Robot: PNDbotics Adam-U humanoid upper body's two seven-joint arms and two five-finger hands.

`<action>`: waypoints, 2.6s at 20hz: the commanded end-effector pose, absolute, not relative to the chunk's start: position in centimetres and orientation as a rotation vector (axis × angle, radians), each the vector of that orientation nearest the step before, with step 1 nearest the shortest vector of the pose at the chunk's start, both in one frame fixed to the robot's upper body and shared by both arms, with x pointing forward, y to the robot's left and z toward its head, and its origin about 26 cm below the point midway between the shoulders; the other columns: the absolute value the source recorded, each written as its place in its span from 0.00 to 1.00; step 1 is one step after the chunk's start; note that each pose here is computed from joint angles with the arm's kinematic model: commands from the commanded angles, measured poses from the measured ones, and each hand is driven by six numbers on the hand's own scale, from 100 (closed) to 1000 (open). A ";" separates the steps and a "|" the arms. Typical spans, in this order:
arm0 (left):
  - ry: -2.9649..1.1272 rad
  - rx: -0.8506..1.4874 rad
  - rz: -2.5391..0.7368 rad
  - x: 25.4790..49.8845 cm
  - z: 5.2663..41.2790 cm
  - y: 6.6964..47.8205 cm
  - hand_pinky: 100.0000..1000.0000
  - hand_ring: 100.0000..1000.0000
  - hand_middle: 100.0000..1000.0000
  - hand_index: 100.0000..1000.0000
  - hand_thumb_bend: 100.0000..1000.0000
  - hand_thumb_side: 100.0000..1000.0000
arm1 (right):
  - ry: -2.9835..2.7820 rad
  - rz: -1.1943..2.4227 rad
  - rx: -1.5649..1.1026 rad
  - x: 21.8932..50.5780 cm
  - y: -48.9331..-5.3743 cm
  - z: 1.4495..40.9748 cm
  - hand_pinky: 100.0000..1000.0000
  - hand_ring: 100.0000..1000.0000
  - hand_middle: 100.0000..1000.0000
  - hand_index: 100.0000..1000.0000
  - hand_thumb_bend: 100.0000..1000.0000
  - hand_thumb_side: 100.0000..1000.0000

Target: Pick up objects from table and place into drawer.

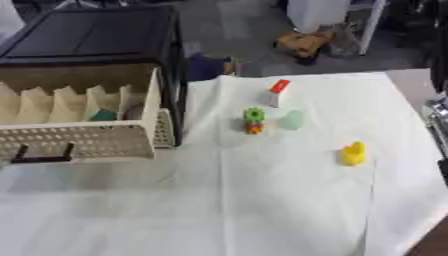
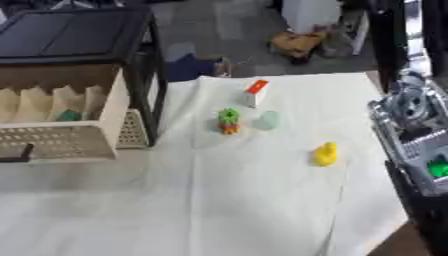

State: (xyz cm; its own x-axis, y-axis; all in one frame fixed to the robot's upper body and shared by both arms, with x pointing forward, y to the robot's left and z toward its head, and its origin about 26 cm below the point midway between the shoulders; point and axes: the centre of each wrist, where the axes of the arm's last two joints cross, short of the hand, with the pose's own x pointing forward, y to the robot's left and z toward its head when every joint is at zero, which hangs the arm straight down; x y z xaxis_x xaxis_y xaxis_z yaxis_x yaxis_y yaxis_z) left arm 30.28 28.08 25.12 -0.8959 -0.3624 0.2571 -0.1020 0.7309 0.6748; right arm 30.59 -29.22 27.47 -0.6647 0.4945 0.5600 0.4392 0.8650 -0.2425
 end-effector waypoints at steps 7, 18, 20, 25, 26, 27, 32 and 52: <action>-2.254 0.679 -1.614 29.1 26.3 30.8 0.23 0.33 0.39 0.69 0.00 1.00 | -2.458 0.072 -0.691 29.8 -30.6 28.2 0.60 0.57 0.58 0.82 0.00 1.00; -1.882 0.643 -1.883 28.6 23.9 30.8 0.26 0.41 0.43 0.71 0.00 1.00 | -2.459 0.029 -0.682 29.9 -30.6 28.4 0.60 0.57 0.57 0.81 0.03 1.00; -1.787 0.634 -1.943 28.4 23.2 30.6 0.26 0.41 0.43 0.72 0.00 1.00 | -2.458 0.024 -0.681 29.9 -30.5 28.4 0.60 0.57 0.56 0.81 0.03 1.00; -1.635 0.577 -1.996 28.3 22.1 30.2 0.31 0.46 0.47 0.77 0.00 1.00 | -2.453 0.024 -0.671 29.9 -30.5 28.4 0.60 0.56 0.56 0.81 0.03 1.00; -1.608 0.565 -1.998 28.2 21.9 30.1 0.32 0.47 0.47 0.79 0.00 1.00 | -2.453 0.024 -0.668 29.9 -30.5 28.4 0.59 0.56 0.56 0.81 0.03 1.00; -1.580 0.554 -2.001 28.2 21.7 30.1 0.32 0.47 0.47 0.79 0.00 1.00 | -2.454 0.023 -0.664 29.9 -30.5 28.4 0.59 0.56 0.56 0.81 0.03 1.00; -1.469 0.500 -2.000 28.1 21.1 29.8 0.33 0.47 0.49 0.84 0.00 1.00 | -2.457 0.016 -0.655 29.9 -30.5 28.4 0.59 0.56 0.56 0.81 0.03 1.00; -1.338 0.384 -1.965 28.7 22.7 29.1 0.33 0.49 0.52 0.88 0.00 1.00 | -2.439 -0.002 -0.649 29.9 -30.7 28.2 0.59 0.55 0.55 0.82 0.06 1.00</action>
